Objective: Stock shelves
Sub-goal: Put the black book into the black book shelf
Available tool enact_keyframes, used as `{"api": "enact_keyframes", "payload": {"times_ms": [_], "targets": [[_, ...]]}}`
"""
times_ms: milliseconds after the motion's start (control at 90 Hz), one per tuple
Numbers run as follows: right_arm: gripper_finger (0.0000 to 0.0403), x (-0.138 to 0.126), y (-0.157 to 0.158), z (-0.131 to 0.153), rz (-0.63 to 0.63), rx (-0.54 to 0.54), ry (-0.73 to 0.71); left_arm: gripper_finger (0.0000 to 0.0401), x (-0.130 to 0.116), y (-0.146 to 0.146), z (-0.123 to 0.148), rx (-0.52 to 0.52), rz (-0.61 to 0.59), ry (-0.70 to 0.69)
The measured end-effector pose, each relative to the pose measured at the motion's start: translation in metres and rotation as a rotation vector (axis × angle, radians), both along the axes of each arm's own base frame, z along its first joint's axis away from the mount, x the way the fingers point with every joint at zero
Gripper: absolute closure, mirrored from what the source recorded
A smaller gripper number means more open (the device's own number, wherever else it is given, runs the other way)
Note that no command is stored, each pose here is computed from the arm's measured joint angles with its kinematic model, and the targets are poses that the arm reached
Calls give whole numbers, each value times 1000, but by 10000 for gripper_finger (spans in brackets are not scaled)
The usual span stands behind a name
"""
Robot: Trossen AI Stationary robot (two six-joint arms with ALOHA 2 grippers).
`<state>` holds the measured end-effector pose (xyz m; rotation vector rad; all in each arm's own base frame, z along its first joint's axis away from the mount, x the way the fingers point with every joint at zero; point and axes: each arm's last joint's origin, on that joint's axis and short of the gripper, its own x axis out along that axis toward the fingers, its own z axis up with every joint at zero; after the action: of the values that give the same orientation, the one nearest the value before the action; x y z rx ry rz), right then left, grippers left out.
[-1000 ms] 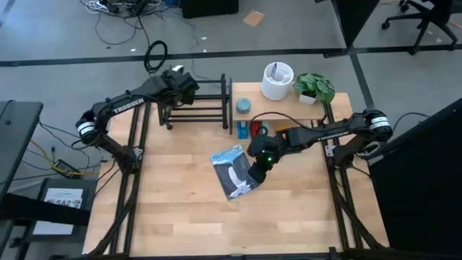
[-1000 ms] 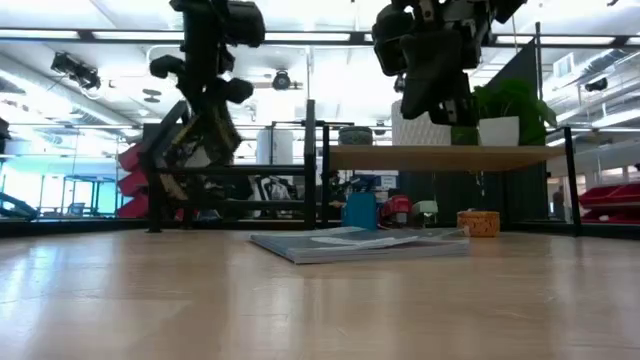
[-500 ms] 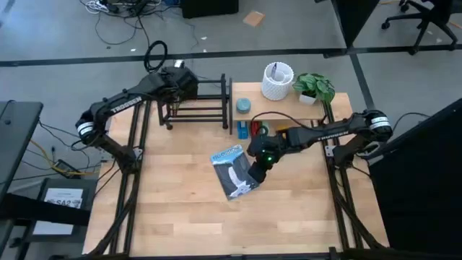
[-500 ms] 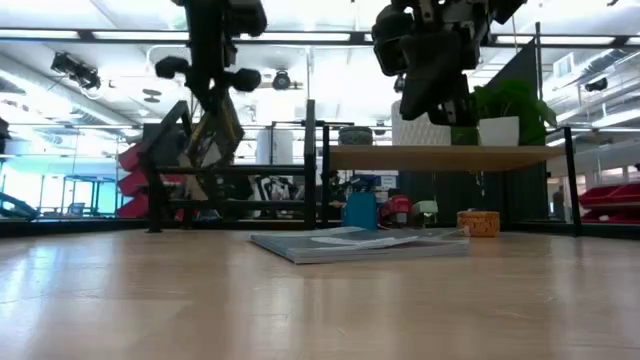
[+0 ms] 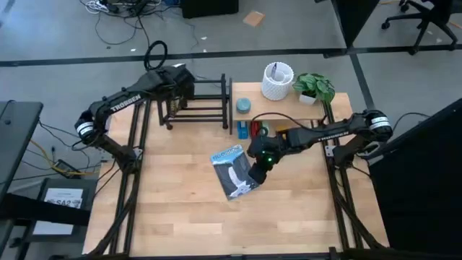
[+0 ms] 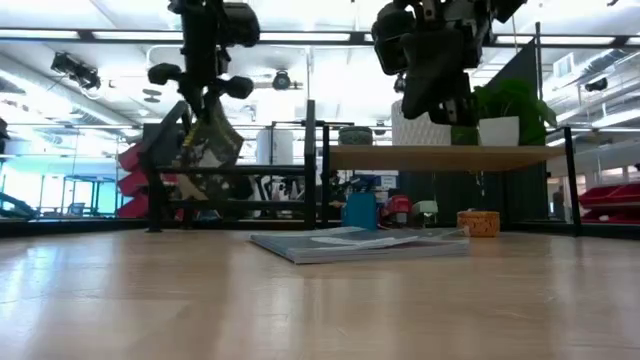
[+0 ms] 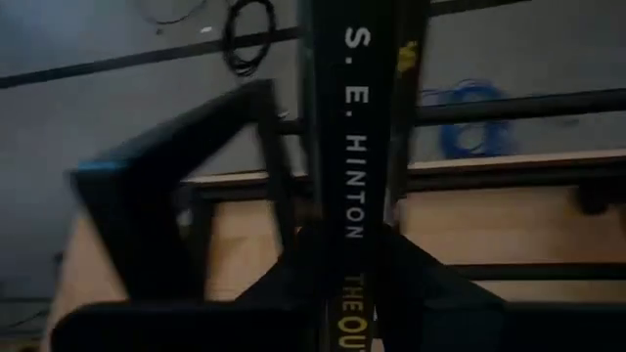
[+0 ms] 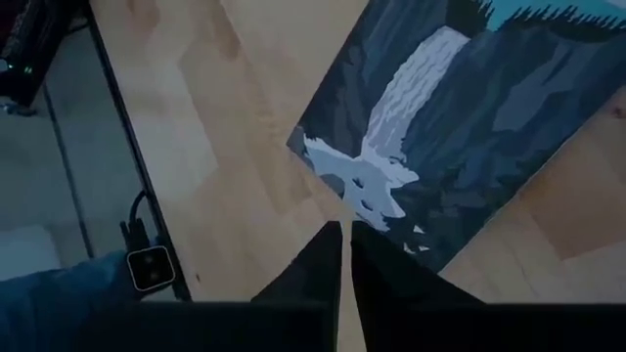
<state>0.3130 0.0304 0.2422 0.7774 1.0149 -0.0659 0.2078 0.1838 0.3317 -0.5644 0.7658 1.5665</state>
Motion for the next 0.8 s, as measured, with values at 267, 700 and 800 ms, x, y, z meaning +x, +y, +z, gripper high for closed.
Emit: {"api": "enact_keyframes", "payload": {"times_ms": [267, 700, 800], "targets": [[401, 0, 0, 0, -1, 0, 0, 337, -18, -2, -1, -30, 67, 138], [402, 0, -2, 0, -20, -19, -1, 261, -17, -2, 14, -4, 37, 131], [401, 0, -2, 0, -20, -19, -1, 239, -16, -2, 26, 15, 17, 117]]}}
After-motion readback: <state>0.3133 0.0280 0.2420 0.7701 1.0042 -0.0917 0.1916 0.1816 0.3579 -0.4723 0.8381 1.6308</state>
